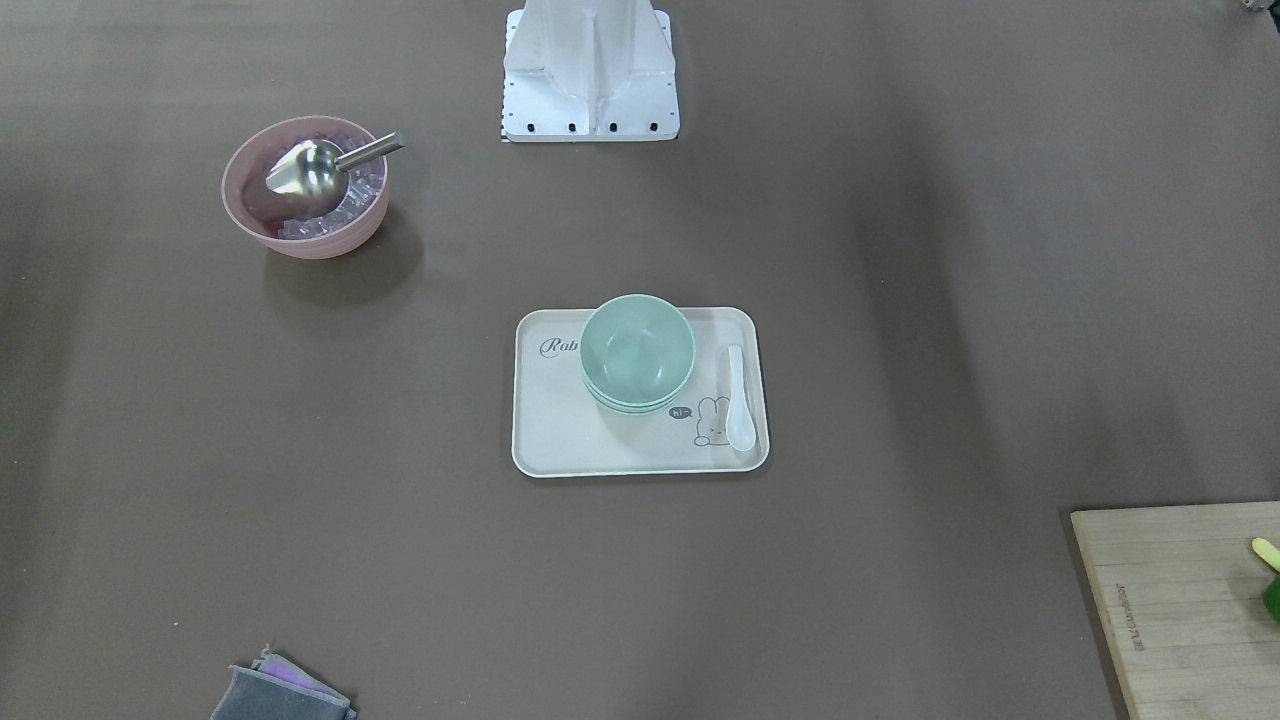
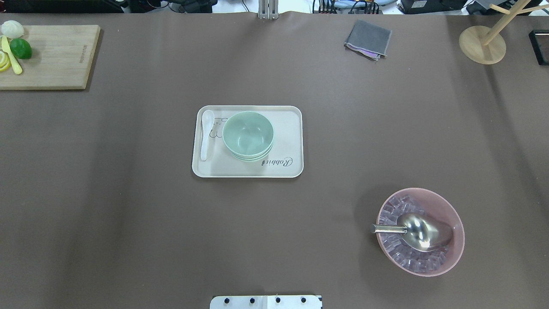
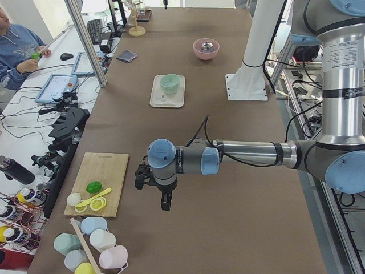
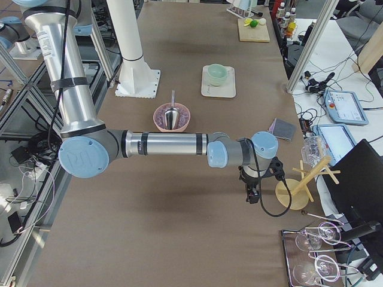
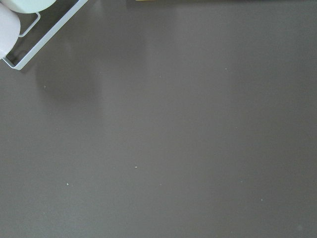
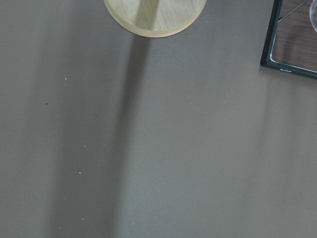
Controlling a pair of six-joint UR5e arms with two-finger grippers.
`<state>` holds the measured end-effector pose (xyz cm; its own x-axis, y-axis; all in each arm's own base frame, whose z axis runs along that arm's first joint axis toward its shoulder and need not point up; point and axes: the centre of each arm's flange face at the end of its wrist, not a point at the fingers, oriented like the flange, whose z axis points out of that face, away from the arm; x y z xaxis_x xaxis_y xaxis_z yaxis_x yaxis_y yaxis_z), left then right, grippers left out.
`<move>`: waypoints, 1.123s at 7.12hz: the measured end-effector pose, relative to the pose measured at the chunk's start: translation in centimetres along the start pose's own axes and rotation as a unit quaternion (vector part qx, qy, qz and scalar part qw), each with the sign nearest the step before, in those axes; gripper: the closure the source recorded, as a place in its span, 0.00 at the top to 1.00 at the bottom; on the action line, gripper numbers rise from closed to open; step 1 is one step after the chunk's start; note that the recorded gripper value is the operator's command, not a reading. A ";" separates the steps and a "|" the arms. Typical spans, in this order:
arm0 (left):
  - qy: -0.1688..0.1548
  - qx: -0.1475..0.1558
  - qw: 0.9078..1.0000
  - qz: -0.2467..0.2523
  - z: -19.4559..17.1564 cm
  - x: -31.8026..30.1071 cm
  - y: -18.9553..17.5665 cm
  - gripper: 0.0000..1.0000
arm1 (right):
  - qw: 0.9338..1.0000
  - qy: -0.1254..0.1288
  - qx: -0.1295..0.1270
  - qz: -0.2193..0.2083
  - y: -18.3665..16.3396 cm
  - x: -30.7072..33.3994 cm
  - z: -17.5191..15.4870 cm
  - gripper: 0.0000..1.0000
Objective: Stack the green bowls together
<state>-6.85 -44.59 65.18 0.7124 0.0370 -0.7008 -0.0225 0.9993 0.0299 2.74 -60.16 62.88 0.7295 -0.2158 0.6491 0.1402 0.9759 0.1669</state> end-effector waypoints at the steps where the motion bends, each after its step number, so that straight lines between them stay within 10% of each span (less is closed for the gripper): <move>1: 0.000 0.001 1.000 0.001 -0.1 0.1 0.0 0.98 | 1.000 -0.001 0.000 0.001 0.0 0.0 0.0 1.00; 8: 0.000 0.006 1.000 0.006 -0.6 0.6 0.0 0.99 | 1.000 -0.007 0.002 0.003 -0.1 -0.4 -0.2 1.00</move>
<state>-6.85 -44.61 64.29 0.7124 0.0482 -0.7001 -0.0216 0.9987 0.0467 2.54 -60.12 62.49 0.7213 -0.2105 0.6598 0.1328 0.9771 0.1665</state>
